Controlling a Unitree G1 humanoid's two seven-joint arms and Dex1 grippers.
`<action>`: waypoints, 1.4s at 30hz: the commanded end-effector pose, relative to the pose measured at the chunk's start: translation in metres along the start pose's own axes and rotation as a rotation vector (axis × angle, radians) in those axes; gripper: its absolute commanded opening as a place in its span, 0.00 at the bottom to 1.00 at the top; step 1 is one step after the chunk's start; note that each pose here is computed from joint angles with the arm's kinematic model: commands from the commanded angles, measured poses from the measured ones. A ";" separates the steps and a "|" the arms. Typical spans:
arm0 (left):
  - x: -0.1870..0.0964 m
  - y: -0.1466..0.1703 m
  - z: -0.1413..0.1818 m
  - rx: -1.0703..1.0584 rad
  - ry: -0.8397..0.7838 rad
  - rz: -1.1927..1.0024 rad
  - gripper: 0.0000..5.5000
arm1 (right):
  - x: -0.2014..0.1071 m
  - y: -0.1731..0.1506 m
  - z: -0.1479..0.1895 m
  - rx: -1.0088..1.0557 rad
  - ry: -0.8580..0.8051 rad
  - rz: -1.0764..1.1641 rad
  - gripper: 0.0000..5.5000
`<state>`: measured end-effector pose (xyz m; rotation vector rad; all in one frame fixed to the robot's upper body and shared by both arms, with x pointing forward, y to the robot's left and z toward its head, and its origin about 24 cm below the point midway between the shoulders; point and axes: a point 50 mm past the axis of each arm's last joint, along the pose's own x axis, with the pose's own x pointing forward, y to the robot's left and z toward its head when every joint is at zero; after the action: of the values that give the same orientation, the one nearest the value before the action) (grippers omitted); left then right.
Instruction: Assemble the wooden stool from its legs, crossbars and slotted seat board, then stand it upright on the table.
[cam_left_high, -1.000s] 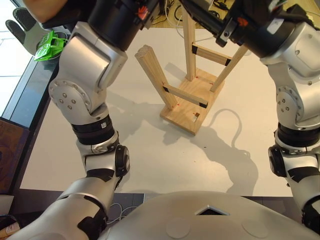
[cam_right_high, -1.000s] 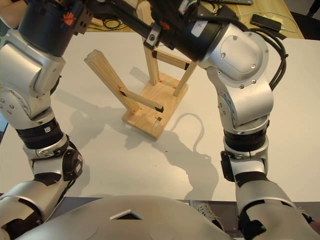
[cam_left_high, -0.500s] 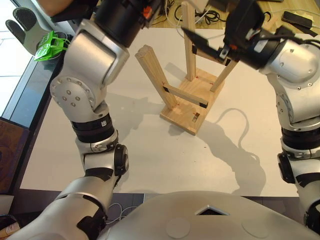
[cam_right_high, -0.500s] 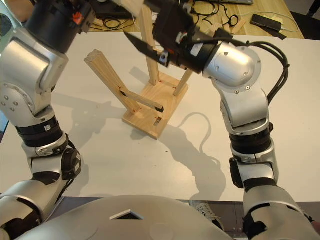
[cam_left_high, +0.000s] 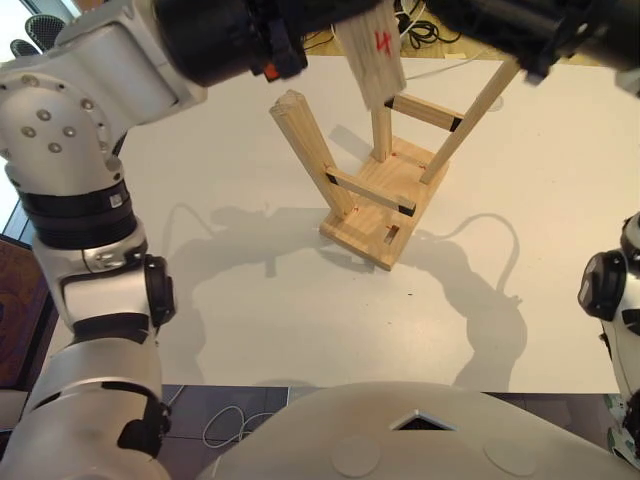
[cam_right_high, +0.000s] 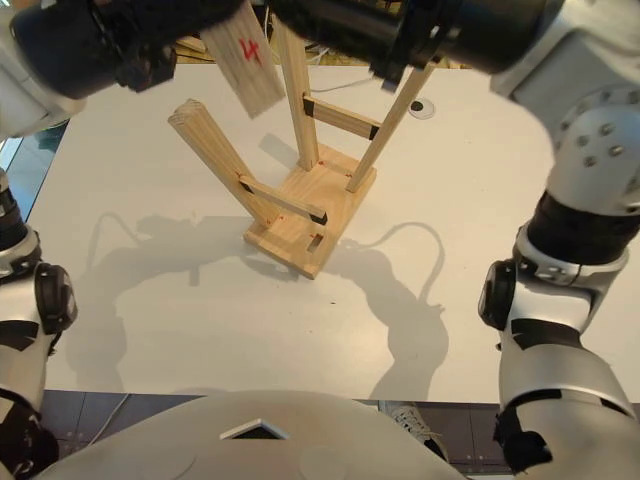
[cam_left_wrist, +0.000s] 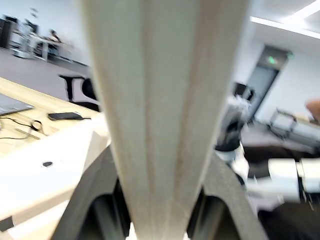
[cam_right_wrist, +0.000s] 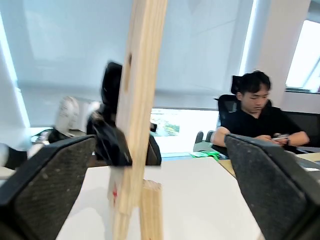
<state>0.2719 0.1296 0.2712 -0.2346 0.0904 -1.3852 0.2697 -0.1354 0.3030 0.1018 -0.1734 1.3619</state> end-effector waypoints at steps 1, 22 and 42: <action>0.002 -0.003 0.006 0.135 0.150 -0.058 0.18 | 0.001 0.011 0.023 0.078 -0.049 0.096 0.86; 0.011 -0.028 -0.041 0.115 0.442 -0.269 0.18 | 0.028 0.035 0.000 0.224 0.056 0.112 0.50; 0.010 -0.021 -0.039 0.141 0.442 -0.255 0.18 | 0.031 0.036 -0.002 0.273 -0.016 0.078 0.18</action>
<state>0.2449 0.1141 0.2345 0.1648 0.3658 -1.6653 0.2398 -0.0961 0.3041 0.3034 0.0134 1.4679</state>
